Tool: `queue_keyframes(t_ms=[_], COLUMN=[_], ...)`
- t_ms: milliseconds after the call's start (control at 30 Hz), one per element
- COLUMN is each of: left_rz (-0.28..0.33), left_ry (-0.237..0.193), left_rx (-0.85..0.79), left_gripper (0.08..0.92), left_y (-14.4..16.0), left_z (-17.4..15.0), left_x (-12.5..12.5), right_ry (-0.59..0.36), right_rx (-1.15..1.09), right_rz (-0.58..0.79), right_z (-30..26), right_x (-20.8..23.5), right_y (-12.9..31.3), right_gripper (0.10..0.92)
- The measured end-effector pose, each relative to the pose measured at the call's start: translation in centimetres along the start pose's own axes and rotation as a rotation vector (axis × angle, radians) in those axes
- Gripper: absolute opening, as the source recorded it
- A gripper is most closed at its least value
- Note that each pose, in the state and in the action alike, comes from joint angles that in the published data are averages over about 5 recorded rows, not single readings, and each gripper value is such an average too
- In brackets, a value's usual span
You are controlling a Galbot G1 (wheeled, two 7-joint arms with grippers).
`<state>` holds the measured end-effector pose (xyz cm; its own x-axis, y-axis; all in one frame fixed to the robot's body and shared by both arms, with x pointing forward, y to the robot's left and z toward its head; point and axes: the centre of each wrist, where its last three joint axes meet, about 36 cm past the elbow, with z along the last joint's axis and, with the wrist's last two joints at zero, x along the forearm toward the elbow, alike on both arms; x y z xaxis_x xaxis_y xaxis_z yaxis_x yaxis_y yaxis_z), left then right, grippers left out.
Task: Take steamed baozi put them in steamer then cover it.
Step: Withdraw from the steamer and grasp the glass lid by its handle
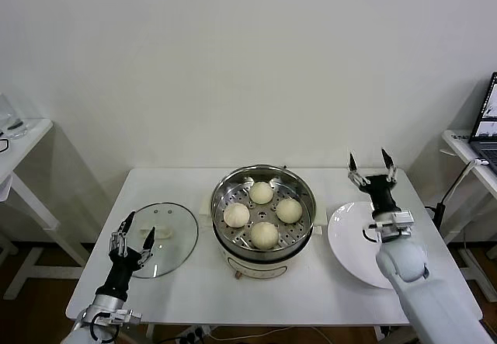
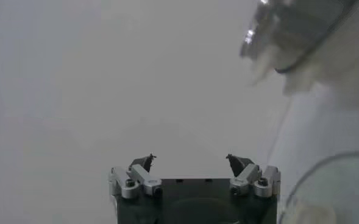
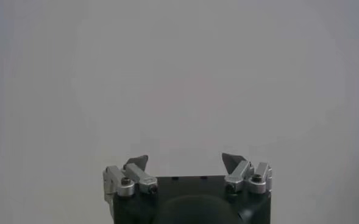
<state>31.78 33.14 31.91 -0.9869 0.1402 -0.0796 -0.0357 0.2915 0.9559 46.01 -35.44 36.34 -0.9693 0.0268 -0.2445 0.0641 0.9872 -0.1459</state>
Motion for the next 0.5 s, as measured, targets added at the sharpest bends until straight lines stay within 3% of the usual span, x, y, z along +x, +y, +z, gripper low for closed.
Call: queue_keyframes(t_ms=[267, 500], left_rz=[0.079, 0.107], left_ry=[0.007, 0.0], left_rx=[-0.119, -0.187], left_gripper=[0.823, 0.823], left_y=[-2.0, -3.5], left_z=[2.0, 3.0], left_x=[0.0, -0.7], right_ry=[0.056, 0.09], right_rx=[-0.028, -0.032], right_rz=[0.049, 0.058], right_z=[1.8, 2.7], right_x=[4.5, 6.7], right_y=[0.4, 0.8], right_gripper=[0.823, 0.823])
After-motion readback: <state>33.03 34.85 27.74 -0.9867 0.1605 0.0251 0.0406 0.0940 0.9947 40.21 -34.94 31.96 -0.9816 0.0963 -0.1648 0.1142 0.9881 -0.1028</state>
